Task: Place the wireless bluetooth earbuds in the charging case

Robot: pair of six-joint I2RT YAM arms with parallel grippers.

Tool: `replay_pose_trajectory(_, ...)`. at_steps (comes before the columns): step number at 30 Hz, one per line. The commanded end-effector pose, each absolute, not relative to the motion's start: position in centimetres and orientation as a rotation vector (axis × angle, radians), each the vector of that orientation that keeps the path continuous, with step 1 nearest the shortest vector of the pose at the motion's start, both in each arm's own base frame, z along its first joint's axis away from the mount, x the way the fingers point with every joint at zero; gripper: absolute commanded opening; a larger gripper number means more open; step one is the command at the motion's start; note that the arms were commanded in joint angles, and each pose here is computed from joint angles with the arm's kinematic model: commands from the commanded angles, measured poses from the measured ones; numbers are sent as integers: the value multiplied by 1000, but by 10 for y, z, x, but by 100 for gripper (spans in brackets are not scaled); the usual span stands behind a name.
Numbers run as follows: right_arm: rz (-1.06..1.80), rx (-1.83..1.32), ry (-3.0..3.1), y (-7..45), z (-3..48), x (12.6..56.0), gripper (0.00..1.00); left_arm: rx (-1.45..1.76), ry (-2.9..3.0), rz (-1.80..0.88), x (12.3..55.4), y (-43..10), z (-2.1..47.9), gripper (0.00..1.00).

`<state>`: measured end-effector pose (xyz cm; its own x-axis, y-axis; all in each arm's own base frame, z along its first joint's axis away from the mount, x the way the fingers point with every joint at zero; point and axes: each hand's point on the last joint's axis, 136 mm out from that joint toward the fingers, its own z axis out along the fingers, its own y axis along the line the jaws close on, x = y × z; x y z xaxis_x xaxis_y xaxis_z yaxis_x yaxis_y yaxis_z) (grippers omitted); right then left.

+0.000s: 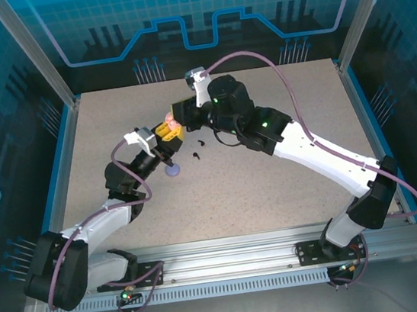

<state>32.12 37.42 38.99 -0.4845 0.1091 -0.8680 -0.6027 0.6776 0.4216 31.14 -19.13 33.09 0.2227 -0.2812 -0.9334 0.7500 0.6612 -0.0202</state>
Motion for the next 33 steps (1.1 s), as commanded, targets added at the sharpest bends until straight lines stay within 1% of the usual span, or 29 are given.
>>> replay_pose_trajectory(1, 930, -390, 1899, 384, 381, 319, 17, 513, 1055, -755, 301, -192, 357, 0)
replay_pose_trajectory(16, 902, -400, 1925, 380, 357, 317, 18, 513, 1036, -747, 299, -192, 365, 0)
replay_pose_trajectory(23, 879, -349, 1936, 371, 354, 320, 27, 518, 1040, -746, 298, -192, 366, 0)
replay_pose_trajectory(24, 876, -334, 1935, 369, 357, 321, 30, 518, 1041, -747, 298, -192, 365, 0)
replay_pose_trajectory(28, 905, -286, 1891, 359, 377, 323, 54, 519, 1045, -749, 297, -192, 363, 0)
replay_pose_trajectory(30, 914, -270, 1864, 353, 390, 323, 61, 518, 1048, -749, 298, -192, 362, 0)
replay_pose_trajectory(33, 920, -260, 1834, 344, 408, 320, 66, 519, 1053, -754, 297, -193, 360, 0)
